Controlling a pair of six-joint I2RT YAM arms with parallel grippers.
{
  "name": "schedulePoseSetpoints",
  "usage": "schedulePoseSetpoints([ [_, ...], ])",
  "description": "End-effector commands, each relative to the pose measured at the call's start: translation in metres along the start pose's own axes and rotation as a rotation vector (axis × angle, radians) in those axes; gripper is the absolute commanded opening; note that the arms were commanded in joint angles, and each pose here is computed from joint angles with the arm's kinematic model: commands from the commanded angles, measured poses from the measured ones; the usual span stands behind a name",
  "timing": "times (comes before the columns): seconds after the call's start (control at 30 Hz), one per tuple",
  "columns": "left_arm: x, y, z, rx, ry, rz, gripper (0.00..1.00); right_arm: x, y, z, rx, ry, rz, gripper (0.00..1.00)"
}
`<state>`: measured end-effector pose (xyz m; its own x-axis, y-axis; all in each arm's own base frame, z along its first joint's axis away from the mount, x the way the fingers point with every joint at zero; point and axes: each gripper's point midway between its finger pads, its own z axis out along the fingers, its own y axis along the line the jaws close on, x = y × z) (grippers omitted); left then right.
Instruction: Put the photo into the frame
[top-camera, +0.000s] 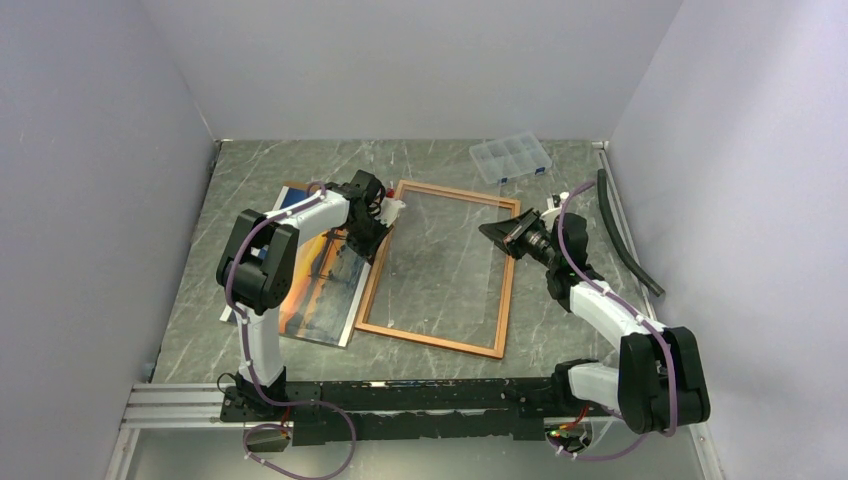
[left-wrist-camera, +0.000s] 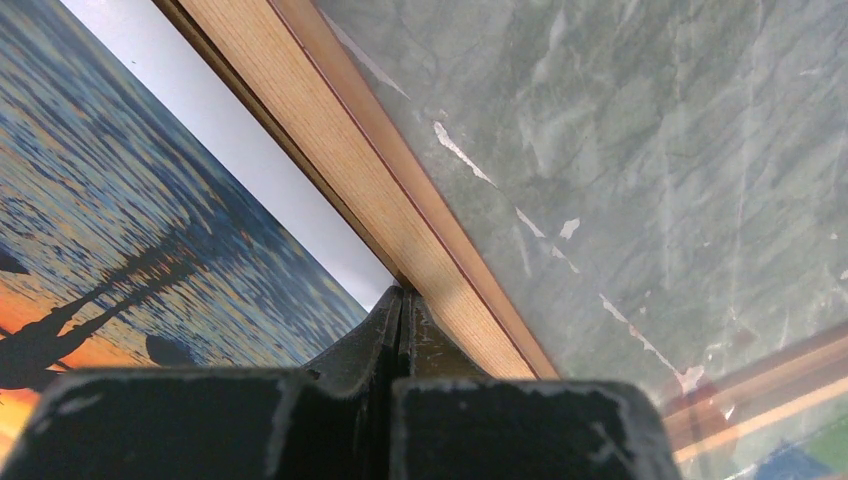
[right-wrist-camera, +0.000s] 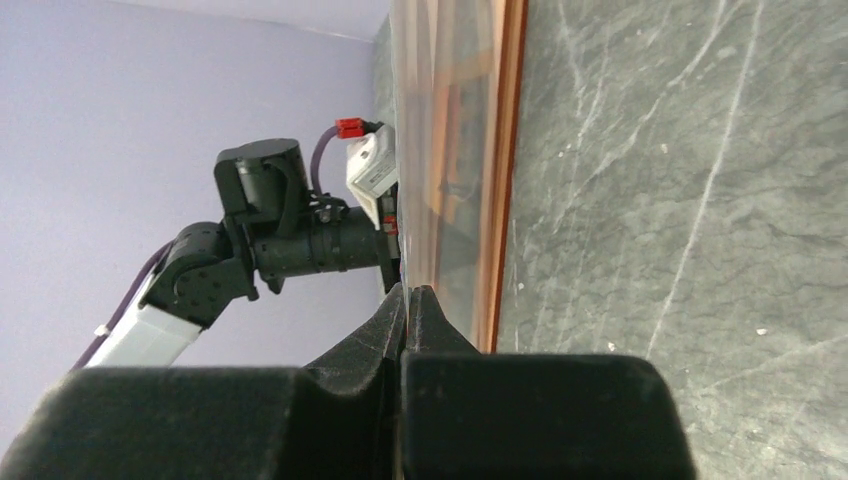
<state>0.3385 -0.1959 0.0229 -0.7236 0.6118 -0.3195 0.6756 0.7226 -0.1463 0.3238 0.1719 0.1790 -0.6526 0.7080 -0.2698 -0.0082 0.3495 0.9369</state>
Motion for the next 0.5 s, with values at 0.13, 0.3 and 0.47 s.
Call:
schedulePoseSetpoints([
  [0.13,-0.015,-0.013,-0.005,0.052,-0.070,0.024,0.03,0.005,-0.038,0.004,0.120,-0.004,-0.009,0.00],
  [0.3,-0.015,-0.013,-0.004,0.053,-0.072,0.023,0.03,0.005,-0.049,0.005,0.156,-0.005,-0.021,0.00],
  [0.47,-0.015,-0.014,-0.004,0.053,-0.073,0.024,0.03,0.004,-0.062,0.002,0.208,-0.012,-0.033,0.00],
])
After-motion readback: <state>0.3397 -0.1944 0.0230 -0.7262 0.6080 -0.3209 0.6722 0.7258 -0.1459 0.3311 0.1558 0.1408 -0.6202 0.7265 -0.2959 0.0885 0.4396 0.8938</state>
